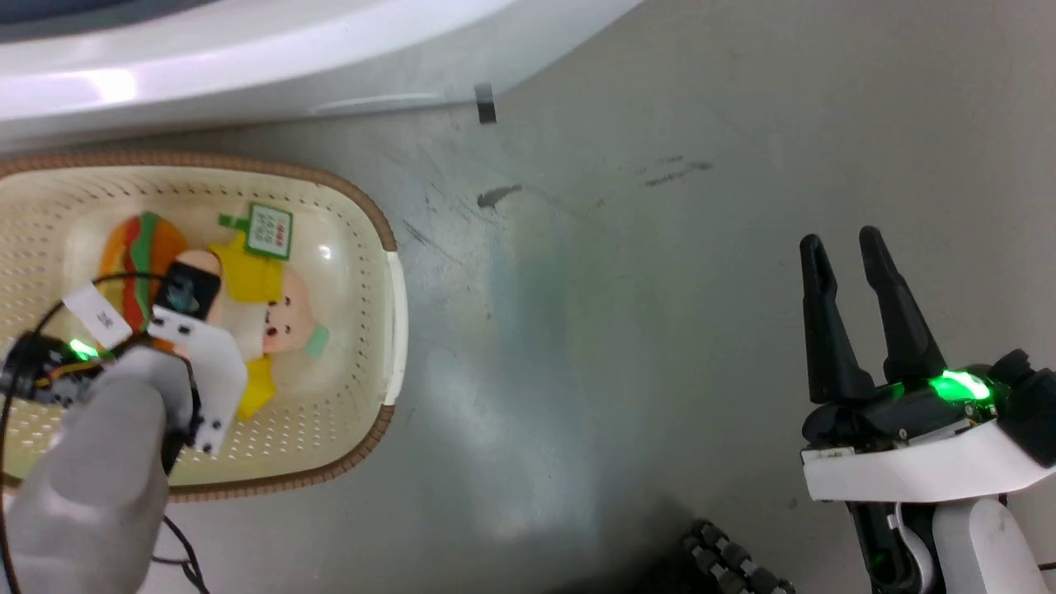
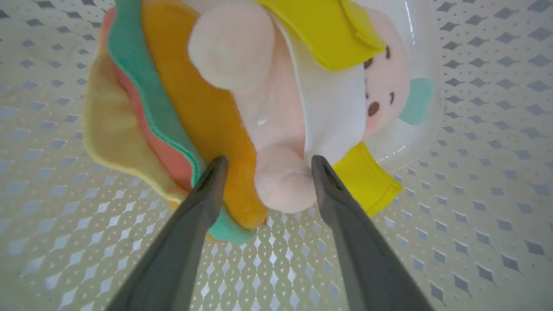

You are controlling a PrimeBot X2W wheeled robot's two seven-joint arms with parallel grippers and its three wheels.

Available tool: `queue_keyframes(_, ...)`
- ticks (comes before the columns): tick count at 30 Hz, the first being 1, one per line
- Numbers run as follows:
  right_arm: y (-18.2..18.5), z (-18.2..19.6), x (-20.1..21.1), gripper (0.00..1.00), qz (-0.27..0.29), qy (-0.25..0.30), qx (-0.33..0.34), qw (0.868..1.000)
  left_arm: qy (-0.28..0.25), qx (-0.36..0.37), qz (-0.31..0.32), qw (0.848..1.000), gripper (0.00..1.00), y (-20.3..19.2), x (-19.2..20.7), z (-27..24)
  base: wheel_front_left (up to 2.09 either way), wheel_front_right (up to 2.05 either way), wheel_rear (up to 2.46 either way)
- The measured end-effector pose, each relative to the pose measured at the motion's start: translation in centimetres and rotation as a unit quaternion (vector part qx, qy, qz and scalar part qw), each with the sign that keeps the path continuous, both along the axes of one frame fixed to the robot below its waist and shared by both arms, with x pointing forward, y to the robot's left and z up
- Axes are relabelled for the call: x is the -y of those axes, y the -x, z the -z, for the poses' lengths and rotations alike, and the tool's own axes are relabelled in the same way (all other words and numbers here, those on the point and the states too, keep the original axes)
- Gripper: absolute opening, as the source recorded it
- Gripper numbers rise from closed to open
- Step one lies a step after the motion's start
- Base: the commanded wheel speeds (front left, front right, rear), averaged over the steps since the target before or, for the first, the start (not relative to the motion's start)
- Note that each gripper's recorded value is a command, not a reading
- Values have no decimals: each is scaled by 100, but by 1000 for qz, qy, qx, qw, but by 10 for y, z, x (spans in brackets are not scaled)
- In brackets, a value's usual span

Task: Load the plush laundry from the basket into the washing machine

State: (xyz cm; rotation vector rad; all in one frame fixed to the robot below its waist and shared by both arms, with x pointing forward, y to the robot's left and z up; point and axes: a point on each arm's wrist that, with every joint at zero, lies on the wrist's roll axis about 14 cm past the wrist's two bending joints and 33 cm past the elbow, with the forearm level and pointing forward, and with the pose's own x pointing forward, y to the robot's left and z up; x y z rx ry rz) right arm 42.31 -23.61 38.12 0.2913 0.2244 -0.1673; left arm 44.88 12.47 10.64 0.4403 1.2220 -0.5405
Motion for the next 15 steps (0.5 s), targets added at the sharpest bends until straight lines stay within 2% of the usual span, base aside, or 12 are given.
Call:
queue_keyframes(13,2,27,6,100,19,-14,-26,999,-35,-45,4,998,100,2,-6,51,0,0,0)
queue_keyframes(14,2,28,7,100,21,-14,-25,999,-36,-50,3,998,72,3,-6,54,0,0,0)
queue_keyframes(15,1,29,7,100,22,-14,-25,999,-38,-57,4,998,0,5,-5,58,0,0,0)
